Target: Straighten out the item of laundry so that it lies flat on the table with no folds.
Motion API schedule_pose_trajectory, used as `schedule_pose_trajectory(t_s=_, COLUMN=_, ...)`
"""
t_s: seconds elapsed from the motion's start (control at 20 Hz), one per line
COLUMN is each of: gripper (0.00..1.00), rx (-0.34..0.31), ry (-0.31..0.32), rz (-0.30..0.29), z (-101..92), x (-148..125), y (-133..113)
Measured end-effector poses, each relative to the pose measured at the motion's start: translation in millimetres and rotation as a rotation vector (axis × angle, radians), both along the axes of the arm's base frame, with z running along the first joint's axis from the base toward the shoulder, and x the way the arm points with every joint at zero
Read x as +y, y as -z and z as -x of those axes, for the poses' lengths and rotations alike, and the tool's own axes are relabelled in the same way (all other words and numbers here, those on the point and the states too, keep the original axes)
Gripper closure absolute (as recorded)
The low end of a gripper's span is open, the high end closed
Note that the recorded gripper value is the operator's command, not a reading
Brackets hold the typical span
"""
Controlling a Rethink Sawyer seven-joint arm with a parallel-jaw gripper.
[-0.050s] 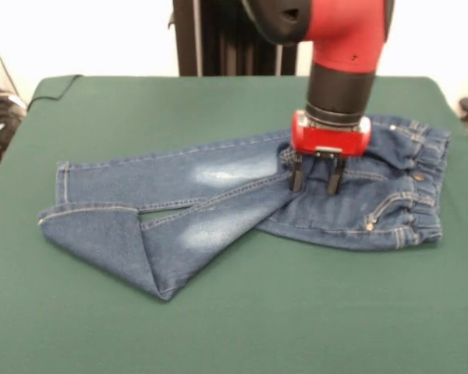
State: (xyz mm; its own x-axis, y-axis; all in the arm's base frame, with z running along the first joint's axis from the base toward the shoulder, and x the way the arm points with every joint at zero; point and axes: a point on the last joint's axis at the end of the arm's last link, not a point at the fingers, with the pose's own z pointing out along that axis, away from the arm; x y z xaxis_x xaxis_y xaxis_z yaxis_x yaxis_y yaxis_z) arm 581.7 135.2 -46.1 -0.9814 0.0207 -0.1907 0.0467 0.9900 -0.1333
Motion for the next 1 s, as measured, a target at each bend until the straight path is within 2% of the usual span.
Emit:
schedule_pose_trajectory(t_s=0.3, gripper=0.00, rx=0.005, ry=0.019, rz=0.099, z=-1.7, x=14, y=0)
schedule_pose_trajectory(t_s=0.7, gripper=0.00, rx=-0.013, ry=0.032, rz=0.182, z=-2.1, x=25, y=3)
schedule_pose_trajectory(t_s=0.85, gripper=0.00, rx=-0.018, ry=0.053, rz=0.205, z=-2.9, x=29, y=3)
schedule_pose_trajectory(t_s=1.0, gripper=0.00, rx=-0.017, ry=0.103, rz=0.223, z=-4.4, x=32, y=4)
